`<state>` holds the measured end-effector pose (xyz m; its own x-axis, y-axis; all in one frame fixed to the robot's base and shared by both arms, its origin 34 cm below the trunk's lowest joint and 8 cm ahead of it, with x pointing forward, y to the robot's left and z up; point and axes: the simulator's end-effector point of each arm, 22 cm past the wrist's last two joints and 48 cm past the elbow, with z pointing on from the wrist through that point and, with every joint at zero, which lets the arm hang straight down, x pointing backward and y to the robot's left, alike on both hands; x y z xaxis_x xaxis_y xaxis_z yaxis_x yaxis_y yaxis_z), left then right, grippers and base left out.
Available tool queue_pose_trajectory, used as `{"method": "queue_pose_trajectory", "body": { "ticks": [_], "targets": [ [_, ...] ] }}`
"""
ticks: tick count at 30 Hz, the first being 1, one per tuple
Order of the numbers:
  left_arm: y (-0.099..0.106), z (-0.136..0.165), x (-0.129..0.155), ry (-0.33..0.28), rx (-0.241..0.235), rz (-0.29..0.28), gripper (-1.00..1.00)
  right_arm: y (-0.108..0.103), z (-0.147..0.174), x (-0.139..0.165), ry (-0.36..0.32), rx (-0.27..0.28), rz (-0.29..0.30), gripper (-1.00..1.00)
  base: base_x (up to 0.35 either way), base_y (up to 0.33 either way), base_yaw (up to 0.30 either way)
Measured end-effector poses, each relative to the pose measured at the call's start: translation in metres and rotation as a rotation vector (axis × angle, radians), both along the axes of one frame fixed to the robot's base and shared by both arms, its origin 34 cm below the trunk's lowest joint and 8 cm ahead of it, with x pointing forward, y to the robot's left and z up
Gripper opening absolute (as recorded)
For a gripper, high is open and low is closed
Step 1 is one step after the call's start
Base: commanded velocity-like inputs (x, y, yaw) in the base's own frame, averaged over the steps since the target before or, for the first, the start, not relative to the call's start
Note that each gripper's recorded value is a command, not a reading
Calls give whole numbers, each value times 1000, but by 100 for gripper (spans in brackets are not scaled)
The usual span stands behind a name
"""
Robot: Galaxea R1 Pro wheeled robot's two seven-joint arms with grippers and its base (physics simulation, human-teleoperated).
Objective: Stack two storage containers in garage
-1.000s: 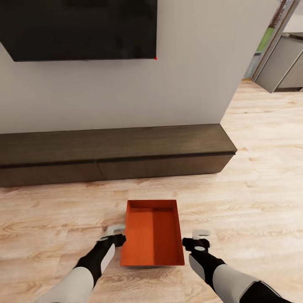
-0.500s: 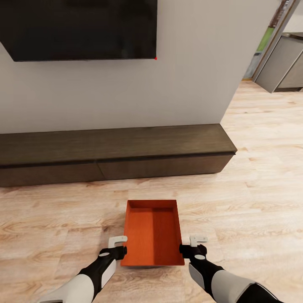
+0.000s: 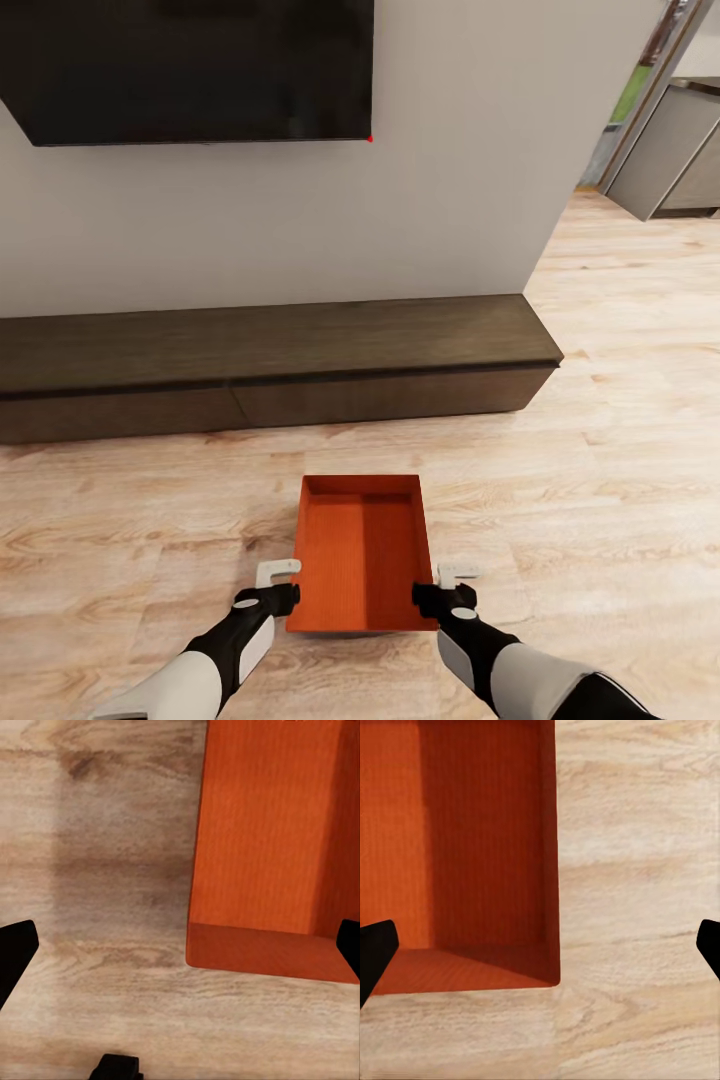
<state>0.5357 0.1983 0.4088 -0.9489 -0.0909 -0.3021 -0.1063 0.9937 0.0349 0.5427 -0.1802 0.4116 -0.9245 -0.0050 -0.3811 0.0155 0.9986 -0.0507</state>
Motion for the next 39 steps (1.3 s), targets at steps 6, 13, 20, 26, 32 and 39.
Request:
{"method": "queue_pose_trajectory", "body": {
  "ticks": [6, 13, 20, 26, 32, 39],
  "targets": [
    [0, 1, 1, -3, 5, 1, 100, 3, 0, -2, 4, 5, -2, 100, 0, 0, 0],
    [4, 1, 1, -3, 16, 21, 100, -1, -2, -6, 9, -2, -2, 100, 0, 0, 0],
    [10, 1, -1, 4, 42, 30, 100, -2, -1, -4, -6, -4, 0, 100, 0, 0, 0],
    [12, 1, -1, 3, 49, 37, 100, -4, -1, -5, -6, -7, -3, 100, 0, 0, 0],
    [12, -9, -4, 15, 46, 36, 100, -3, -10, -5, -6, -8, -1, 100, 0, 0, 0],
    [12, -21, -4, 13, 48, 35, 100, -6, -22, -6, -6, -8, -11, 100, 0, 0, 0]
  ]
}}
